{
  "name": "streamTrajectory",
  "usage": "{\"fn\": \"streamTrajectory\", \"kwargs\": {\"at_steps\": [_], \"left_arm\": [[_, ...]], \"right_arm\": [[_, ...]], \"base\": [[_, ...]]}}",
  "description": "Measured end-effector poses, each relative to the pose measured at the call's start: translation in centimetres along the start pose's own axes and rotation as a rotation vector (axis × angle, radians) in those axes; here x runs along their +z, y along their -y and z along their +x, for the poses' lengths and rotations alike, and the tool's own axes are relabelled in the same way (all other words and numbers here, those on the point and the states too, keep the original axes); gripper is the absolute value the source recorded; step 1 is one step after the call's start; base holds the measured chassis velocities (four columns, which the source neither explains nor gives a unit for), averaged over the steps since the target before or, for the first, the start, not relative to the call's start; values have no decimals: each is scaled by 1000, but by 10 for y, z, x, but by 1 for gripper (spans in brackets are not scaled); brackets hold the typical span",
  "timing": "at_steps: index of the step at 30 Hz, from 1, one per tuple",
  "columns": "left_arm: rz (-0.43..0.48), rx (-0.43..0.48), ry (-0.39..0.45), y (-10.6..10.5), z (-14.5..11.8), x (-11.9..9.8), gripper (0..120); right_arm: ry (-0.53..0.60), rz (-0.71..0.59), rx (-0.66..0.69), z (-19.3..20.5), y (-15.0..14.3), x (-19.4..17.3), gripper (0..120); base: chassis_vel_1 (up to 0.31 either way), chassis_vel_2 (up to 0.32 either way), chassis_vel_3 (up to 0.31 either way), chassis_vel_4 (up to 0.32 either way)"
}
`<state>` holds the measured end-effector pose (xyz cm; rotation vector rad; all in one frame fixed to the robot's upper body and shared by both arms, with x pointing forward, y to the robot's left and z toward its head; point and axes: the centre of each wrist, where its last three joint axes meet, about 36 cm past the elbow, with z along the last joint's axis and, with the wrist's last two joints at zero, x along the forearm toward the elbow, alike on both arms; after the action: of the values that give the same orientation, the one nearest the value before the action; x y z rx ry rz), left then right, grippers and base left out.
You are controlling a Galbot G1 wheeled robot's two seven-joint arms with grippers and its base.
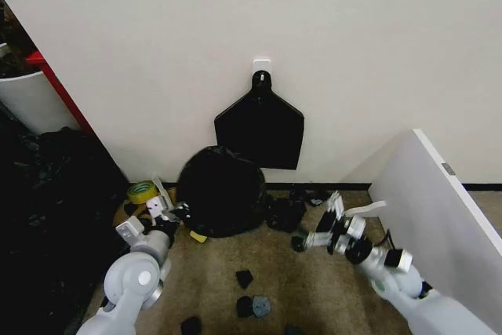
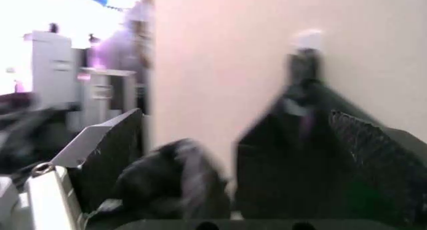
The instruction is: Place the garbage bag over the trash bin.
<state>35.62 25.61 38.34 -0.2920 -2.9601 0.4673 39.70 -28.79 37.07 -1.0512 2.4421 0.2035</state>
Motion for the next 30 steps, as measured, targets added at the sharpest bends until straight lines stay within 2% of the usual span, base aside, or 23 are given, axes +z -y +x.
{"fn": "streamTrajectory", "kwargs": {"at_steps": [2, 5, 7, 9, 11, 18, 24, 30], "left_arm": [[-108, 105, 21, -7, 3, 15, 1], [-146, 153, 20, -11, 5, 21, 1], [-221, 253, 27, -20, 7, 31, 1], [-328, 393, 55, -32, 9, 41, 1], [-380, 483, 96, -38, 9, 42, 1], [-451, 572, 169, -50, 4, 33, 1], [-491, 608, 175, -56, 5, 28, 1], [-492, 620, 179, -55, 4, 28, 1]], "right_arm": [[-46, 1, 96, -13, -10, -7, 100], [-72, 4, 135, -18, -15, -10, 100], [-111, 13, 161, -23, -19, -12, 100], [-158, 47, 118, -22, -16, -10, 100], [-207, 90, 40, -15, -7, -4, 100], [-272, 170, -113, 1, 14, 11, 100], [-274, 168, -133, 2, 13, 15, 100], [-276, 175, -141, 2, 13, 18, 100]], "base": [[0, 0, 0, 0], [0, 0, 0, 0], [0, 0, 0, 0], [0, 0, 0, 0], [0, 0, 0, 0], [0, 0, 0, 0], [0, 0, 0, 0], [0, 0, 0, 0]]}}
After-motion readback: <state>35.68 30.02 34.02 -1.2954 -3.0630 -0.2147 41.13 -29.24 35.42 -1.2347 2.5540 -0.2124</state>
